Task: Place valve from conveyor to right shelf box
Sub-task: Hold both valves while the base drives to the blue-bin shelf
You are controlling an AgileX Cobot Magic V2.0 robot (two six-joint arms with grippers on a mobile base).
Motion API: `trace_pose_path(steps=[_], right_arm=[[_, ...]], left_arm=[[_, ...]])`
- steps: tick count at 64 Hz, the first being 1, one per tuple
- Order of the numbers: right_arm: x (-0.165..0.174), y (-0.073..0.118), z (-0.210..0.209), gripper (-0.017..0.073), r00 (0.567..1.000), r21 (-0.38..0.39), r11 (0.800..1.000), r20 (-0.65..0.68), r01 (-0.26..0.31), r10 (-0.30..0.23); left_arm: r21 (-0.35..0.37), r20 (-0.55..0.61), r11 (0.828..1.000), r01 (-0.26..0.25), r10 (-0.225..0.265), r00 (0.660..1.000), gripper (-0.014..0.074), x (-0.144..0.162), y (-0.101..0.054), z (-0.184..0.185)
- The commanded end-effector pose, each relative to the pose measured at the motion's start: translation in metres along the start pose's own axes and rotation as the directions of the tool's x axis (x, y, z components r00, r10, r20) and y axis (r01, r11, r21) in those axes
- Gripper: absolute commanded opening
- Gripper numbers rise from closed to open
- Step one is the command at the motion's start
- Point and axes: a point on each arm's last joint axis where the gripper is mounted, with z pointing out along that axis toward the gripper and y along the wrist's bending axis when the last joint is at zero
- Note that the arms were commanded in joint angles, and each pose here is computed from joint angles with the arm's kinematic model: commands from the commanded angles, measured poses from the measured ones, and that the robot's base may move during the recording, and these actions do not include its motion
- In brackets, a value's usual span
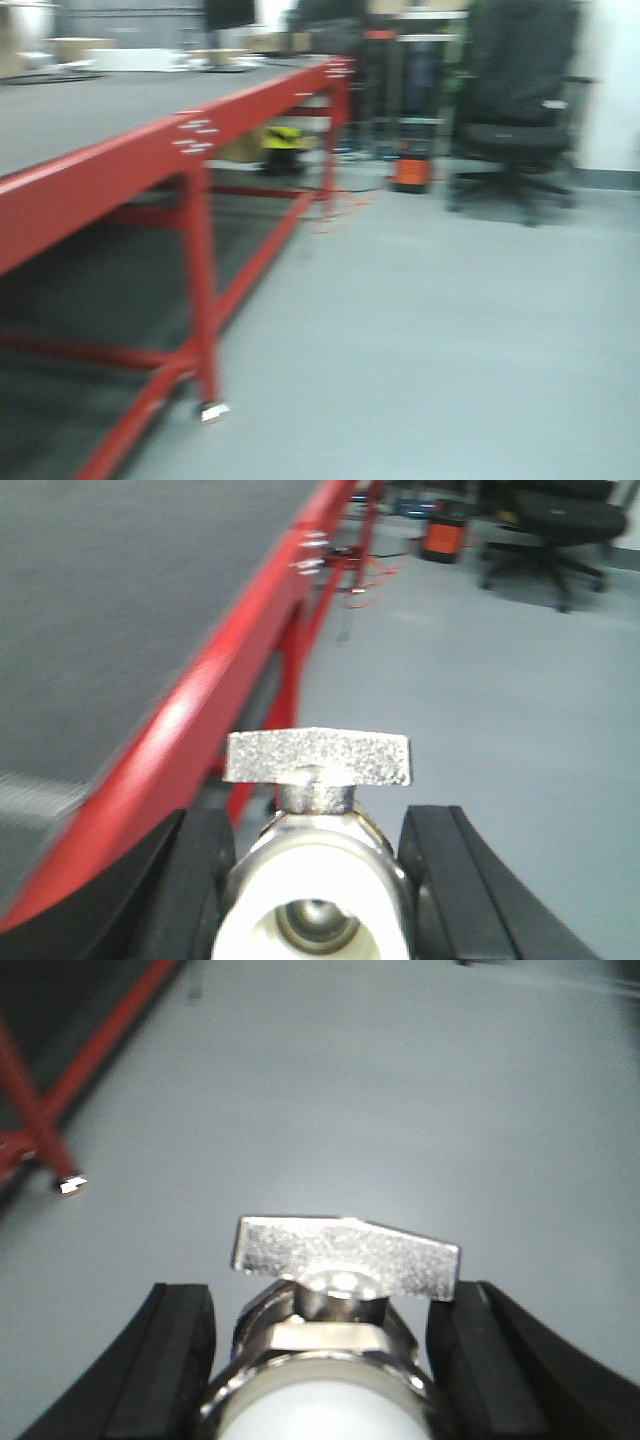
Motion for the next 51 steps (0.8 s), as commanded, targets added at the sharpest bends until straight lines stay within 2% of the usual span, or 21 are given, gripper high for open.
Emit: trace_pose_path(steps=[1, 51], right_arm=[[-0.0084, -0.0015, -0.0045, -0.0162, 0.996, 0.018, 1.000, 0.089, 0.007, -0.009], [-0.0084, -0.0015, -0.0045, -0.0162, 0.996, 0.018, 1.000, 0.089, 0.007, -0.009]], left_arm=[[0.002, 0.071, 1.000, 0.007, -0.007, 0.997, -0.0111, -0.0077, -0.0003, -0.0026], [0.002, 0.071, 1.000, 0.007, -0.007, 0.997, -0.0111, -0.0077, -0.0003, -0.0026]])
